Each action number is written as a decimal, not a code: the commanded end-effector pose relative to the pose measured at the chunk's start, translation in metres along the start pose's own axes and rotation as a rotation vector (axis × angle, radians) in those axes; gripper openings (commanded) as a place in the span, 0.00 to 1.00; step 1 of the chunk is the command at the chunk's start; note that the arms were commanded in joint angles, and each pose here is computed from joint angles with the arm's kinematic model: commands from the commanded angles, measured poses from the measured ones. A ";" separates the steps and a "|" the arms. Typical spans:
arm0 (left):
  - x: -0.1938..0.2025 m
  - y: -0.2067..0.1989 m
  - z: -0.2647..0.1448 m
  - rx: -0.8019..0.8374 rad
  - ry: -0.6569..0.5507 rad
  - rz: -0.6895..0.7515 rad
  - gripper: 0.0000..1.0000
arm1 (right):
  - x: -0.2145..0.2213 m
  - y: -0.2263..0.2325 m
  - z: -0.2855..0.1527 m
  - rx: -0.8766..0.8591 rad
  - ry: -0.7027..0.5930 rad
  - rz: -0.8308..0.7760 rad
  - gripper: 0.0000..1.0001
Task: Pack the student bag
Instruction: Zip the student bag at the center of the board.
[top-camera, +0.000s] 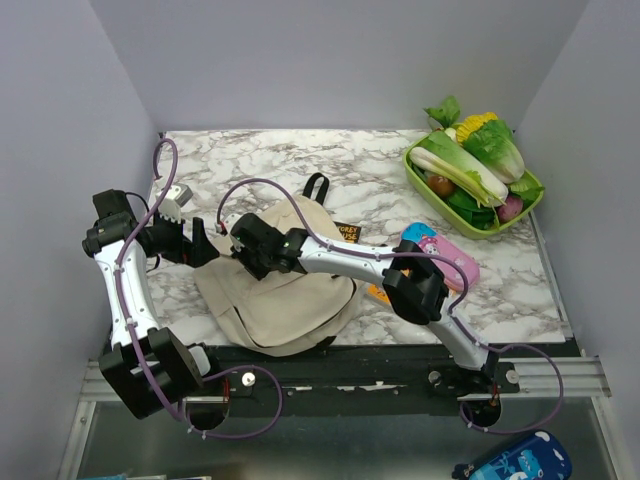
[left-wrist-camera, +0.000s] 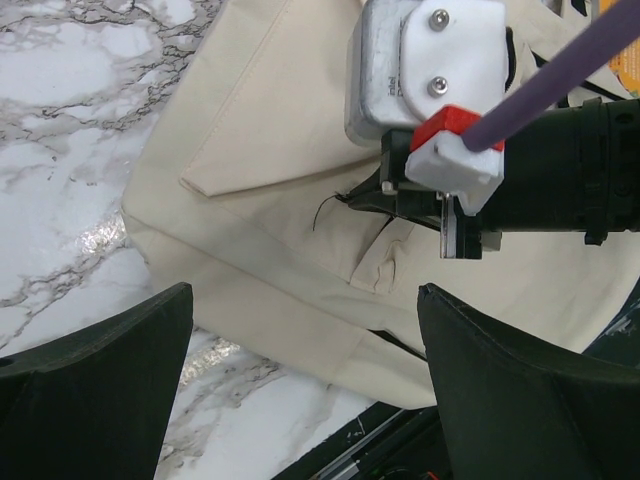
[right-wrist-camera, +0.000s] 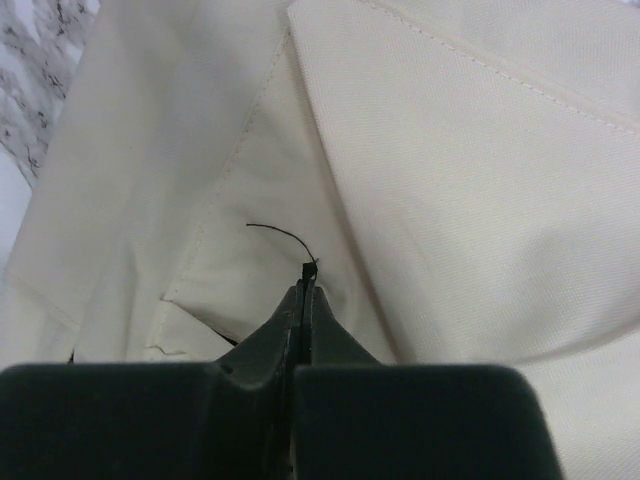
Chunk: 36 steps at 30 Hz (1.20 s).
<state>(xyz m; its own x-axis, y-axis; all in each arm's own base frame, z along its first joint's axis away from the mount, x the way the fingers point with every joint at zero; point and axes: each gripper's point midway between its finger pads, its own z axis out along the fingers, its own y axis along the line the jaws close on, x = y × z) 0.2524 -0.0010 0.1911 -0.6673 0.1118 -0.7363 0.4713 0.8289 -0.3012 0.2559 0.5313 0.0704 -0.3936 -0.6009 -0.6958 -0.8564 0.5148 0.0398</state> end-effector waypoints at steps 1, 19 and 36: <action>0.004 0.004 0.001 -0.012 0.000 0.028 0.99 | -0.017 0.000 -0.022 0.029 -0.042 0.005 0.01; 0.043 -0.041 0.053 0.162 0.146 0.247 0.99 | -0.045 -0.015 -0.075 0.073 -0.281 0.269 0.01; 0.055 -0.063 0.081 0.337 0.144 0.451 0.82 | -0.030 -0.058 -0.076 0.094 -0.286 0.471 0.01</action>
<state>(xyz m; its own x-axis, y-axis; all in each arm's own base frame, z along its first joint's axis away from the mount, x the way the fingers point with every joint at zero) 0.2280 -0.0826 0.1194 -0.5169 0.4895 -0.7022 0.8110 0.5427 -0.2186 0.2834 0.4749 0.1184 -0.6121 -0.2009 -0.7649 -0.5952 0.7539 0.2783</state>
